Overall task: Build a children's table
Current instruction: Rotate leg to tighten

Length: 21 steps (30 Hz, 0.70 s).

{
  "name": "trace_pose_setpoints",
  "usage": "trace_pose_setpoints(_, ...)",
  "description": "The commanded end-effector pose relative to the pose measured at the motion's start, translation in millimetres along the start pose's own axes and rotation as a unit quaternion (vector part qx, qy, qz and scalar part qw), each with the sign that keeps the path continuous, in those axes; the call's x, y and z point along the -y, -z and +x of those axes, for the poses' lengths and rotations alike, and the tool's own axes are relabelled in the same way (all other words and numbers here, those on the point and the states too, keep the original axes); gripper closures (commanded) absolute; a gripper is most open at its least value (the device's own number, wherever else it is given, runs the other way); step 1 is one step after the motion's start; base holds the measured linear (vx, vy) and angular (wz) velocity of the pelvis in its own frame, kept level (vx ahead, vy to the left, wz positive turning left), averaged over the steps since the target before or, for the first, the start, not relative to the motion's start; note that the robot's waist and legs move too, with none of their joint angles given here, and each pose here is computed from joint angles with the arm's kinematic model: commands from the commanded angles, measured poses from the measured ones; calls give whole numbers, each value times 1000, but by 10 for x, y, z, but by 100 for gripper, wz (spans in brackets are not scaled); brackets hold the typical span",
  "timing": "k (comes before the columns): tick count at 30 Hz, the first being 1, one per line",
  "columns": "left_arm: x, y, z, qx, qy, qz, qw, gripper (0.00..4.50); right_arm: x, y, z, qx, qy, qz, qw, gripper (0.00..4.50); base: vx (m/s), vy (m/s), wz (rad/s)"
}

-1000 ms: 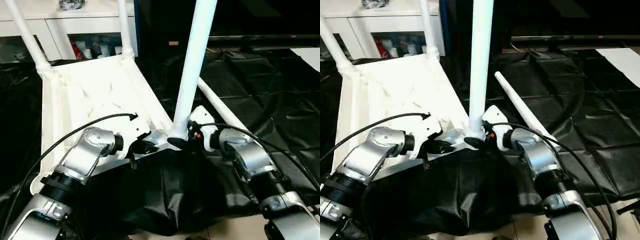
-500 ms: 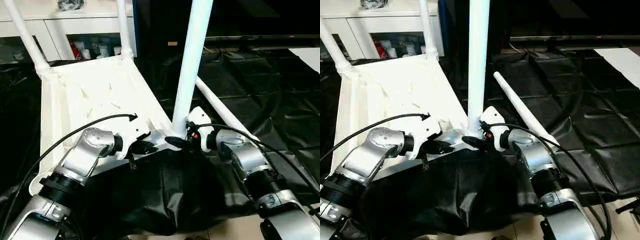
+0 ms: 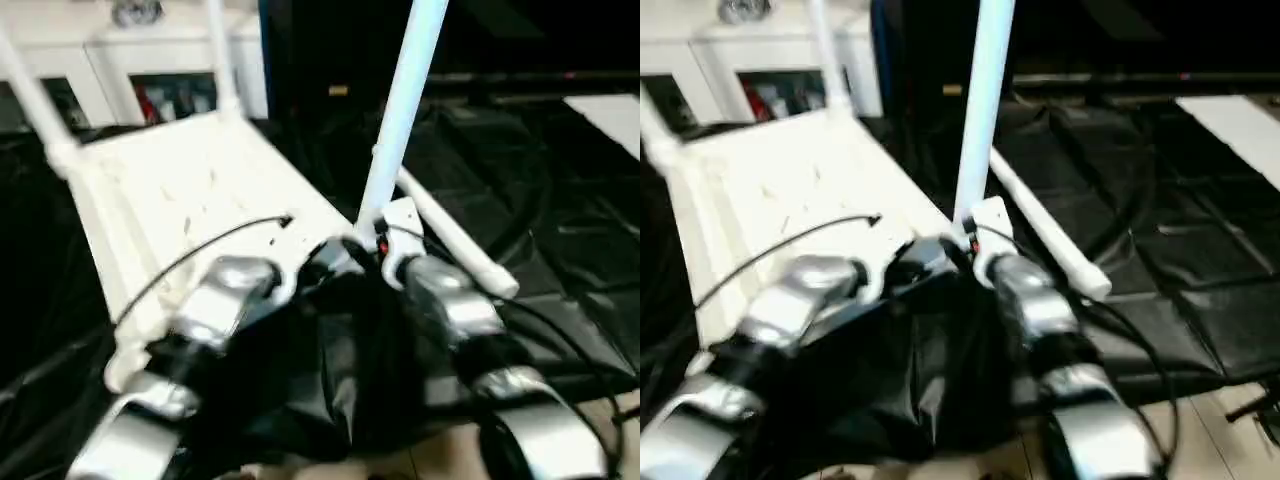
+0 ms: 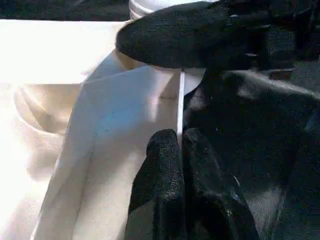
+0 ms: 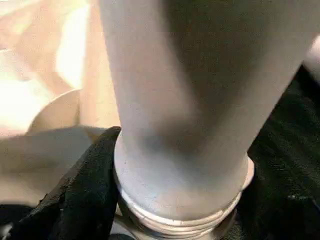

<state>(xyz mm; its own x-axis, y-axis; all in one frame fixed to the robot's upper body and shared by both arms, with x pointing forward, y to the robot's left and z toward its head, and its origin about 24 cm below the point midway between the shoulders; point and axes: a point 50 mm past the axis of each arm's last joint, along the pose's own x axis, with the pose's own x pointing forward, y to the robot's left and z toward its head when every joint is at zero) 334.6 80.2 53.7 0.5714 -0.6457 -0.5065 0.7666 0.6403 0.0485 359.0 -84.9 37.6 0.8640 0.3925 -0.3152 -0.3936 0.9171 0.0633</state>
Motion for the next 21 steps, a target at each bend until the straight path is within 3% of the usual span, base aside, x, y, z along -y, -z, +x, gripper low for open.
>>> trace_pose_setpoints(1, 123, -224, 87, 40, 15, 15, 999, 450, -370, 152, 65, -30, -61, 29, 997, 175, 0, 0, 0)
trace_pose_setpoints(3, 166, -243, 94, 47, 29, 22, 998, 450, -425, 140, 71, -23, -83, 28, 996, 175, 0, 0, 0)
trace_pose_setpoints(5, 175, -239, 89, 48, 36, 26, 998, 450, -427, 138, 69, -21, -88, 30, 995, 119, 0, 0, 0)
trace_pose_setpoints(7, 162, -211, 56, 48, 45, 35, 997, 450, -375, 115, 60, -16, -90, 28, 995, 105, 0, 0, 0)
trace_pose_setpoints(12, 127, -169, -44, 62, 71, 66, 993, 450, -154, 34, 22, -1, -70, -39, 997, 64, 0, 0, 0)
trace_pose_setpoints(14, 121, -158, -62, 61, 75, 66, 993, 450, -109, 24, 8, 1, -68, -46, 997, 49, 0, 0, 0)
trace_pose_setpoints(15, 92, -109, -125, 55, 88, 72, 992, 450, 34, -13, -63, 7, -78, -59, 995, 49, 0, 0, 0)
trace_pose_setpoints(17, 69, -70, -173, 50, 98, 79, 991, 450, 128, -32, -127, 6, -95, -70, 993, 49, 0, 0, 0)
trace_pose_setpoints(21, 65, -30, -252, 52, 127, 93, 986, 450, 213, -31, -258, -3, -159, -102, 982, 49, 0, 0, 0)
